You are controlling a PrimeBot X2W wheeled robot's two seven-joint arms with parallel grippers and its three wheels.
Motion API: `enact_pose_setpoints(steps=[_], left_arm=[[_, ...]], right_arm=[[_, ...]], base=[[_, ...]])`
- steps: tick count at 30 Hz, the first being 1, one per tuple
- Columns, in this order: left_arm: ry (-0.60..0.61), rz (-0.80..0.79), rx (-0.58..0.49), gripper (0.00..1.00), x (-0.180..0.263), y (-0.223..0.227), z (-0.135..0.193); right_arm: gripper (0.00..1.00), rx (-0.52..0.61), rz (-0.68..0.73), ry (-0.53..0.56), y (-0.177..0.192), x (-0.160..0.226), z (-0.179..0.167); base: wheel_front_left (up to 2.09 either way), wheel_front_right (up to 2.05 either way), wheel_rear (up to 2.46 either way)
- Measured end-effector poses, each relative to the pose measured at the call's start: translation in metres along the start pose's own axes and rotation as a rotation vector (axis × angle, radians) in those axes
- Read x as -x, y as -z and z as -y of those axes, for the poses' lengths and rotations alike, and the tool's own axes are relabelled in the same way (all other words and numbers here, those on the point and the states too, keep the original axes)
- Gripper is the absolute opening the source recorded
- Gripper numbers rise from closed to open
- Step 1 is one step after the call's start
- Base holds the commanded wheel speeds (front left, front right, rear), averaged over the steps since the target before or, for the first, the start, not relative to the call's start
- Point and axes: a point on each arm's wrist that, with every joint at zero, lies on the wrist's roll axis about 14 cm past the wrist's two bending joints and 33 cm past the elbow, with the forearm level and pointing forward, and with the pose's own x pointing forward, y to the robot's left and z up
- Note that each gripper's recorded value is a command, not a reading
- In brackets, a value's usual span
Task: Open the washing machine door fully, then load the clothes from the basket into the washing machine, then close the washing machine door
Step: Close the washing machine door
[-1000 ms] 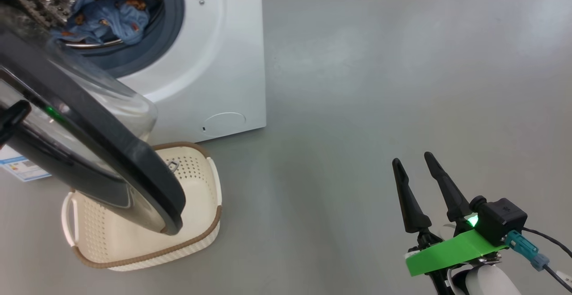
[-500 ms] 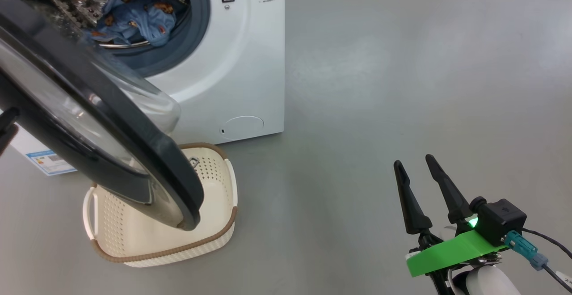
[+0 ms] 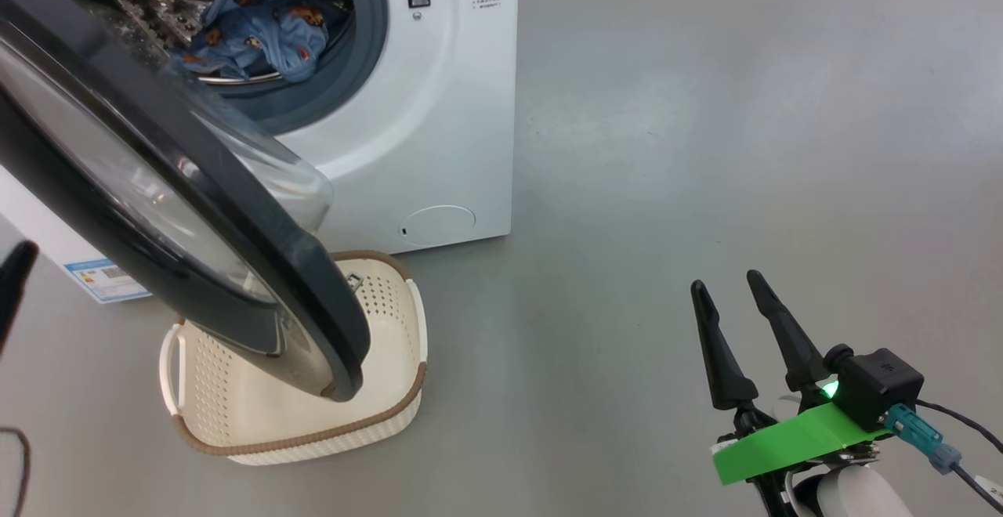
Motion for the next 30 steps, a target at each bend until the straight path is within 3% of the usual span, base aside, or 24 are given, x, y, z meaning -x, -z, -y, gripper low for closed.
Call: enact_pose_setpoints(steps=[16,23,30], left_arm=[[-0.163,0.18,-0.41,1.0,0.03,0.023,-0.044],[-0.221,0.201,-0.508,1.0,0.039,0.045,-0.065],[-0.23,0.203,-0.525,1.0,0.038,0.059,-0.066]], right_arm=[[1.0,0.006,0.008,-0.012,-0.003,-0.001,-0.004],[1.0,0.005,0.007,-0.018,-0.002,-0.002,-0.005],[1.0,0.005,0.006,-0.01,-0.002,-0.004,-0.002]], base=[[0.0,0.0,0.0],[0.0,0.0,0.0],[0.0,0.0,0.0]])
